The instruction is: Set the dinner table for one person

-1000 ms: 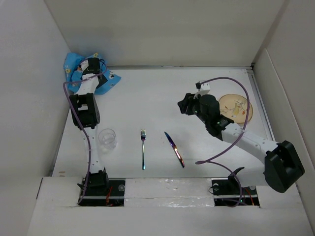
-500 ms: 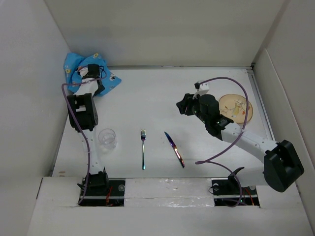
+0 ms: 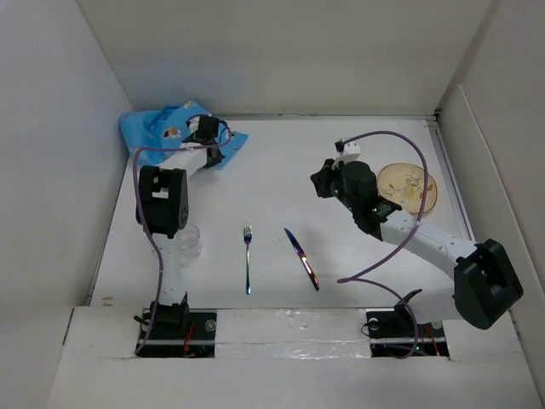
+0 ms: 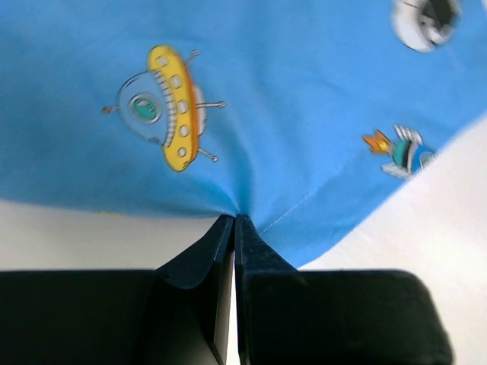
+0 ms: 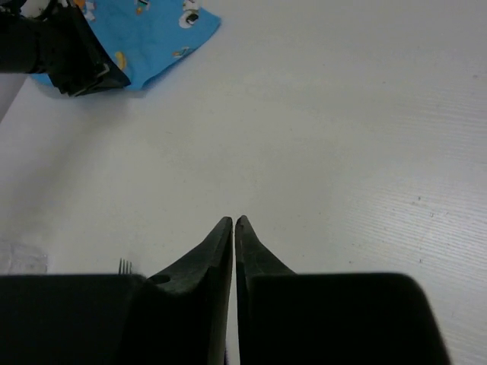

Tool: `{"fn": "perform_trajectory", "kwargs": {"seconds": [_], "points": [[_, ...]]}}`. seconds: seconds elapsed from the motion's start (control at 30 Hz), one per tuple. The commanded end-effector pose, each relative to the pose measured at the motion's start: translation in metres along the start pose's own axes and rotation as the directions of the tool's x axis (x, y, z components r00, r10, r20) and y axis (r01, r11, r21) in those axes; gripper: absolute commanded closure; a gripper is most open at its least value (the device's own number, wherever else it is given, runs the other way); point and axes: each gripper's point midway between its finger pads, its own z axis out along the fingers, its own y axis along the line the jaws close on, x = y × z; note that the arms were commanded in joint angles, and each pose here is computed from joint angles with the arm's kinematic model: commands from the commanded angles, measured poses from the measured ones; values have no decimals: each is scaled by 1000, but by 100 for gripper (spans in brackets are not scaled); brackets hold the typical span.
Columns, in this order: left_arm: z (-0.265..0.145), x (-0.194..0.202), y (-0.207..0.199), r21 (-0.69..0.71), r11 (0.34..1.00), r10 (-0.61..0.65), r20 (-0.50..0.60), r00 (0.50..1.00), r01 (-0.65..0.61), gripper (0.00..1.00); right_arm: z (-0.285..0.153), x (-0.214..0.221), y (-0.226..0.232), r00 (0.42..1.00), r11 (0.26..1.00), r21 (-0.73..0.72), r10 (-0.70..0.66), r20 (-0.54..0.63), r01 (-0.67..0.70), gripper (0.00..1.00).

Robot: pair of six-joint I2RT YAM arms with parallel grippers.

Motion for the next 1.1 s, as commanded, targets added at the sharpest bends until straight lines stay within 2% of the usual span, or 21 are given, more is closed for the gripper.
{"fn": "perform_trajectory", "kwargs": {"seconds": [0.0,0.03,0.1,0.2,0.23,0.3,0.33,0.4,0.5,0.57,0.63,0.77,0.83,0.87,0.9,0.97,1.0,1.07], "points": [[-64,4,-71,215,974,57,93,994,-76,100,4,-26,4,997,1000,19,1,72,-2,91],[-82,18,-91,252,959,104,104,989,-127,100,5,-23,2,998,1000,30,-1,63,0,93],[-89,44,-99,263,946,164,105,981,-187,100,7,-24,-7,998,998,64,7,62,-11,95],[-112,76,-119,325,905,248,121,961,-274,100,15,-17,-24,999,991,127,25,47,-31,91],[-121,81,-124,349,892,258,129,957,-287,100,17,-11,-27,999,989,142,31,25,-34,80],[-134,100,-138,400,853,303,143,942,-335,100,26,-1,-45,999,978,202,53,-2,-51,67],[-142,103,-142,418,838,316,153,936,-351,100,29,2,-47,998,975,218,53,-16,-49,56],[-155,121,-150,436,811,356,164,920,-391,100,38,15,-68,996,957,284,73,-47,-57,48],[-171,141,-157,467,779,388,167,906,-420,100,52,35,-93,989,934,350,111,-99,-69,43],[-177,151,-163,489,764,397,159,904,-422,84,60,43,-96,983,936,342,129,-127,-79,42],[-189,170,-168,535,733,415,139,899,-421,75,72,58,-101,979,933,352,130,-155,-68,41],[-220,179,-182,646,675,346,149,926,-356,72,97,63,-94,967,935,341,167,-191,-95,42],[-235,164,-179,651,686,284,172,943,-325,61,102,67,-93,964,936,335,182,-192,-110,42],[-239,157,-178,645,699,254,181,950,-309,54,104,72,-89,963,938,330,182,-200,-109,42],[-233,144,-168,602,741,217,205,954,-298,43,106,73,-89,962,938,328,187,-200,-114,41],[-236,104,-153,569,794,84,248,965,-215,38,116,84,-86,958,940,323,185,-221,-107,41],[-228,93,-140,542,822,40,251,967,-175,35,126,73,-82,961,942,315,187,-204,-116,41],[-230,63,-130,574,815,-77,249,965,-83,35,133,83,-85,947,934,343,198,-252,-104,42]]}}
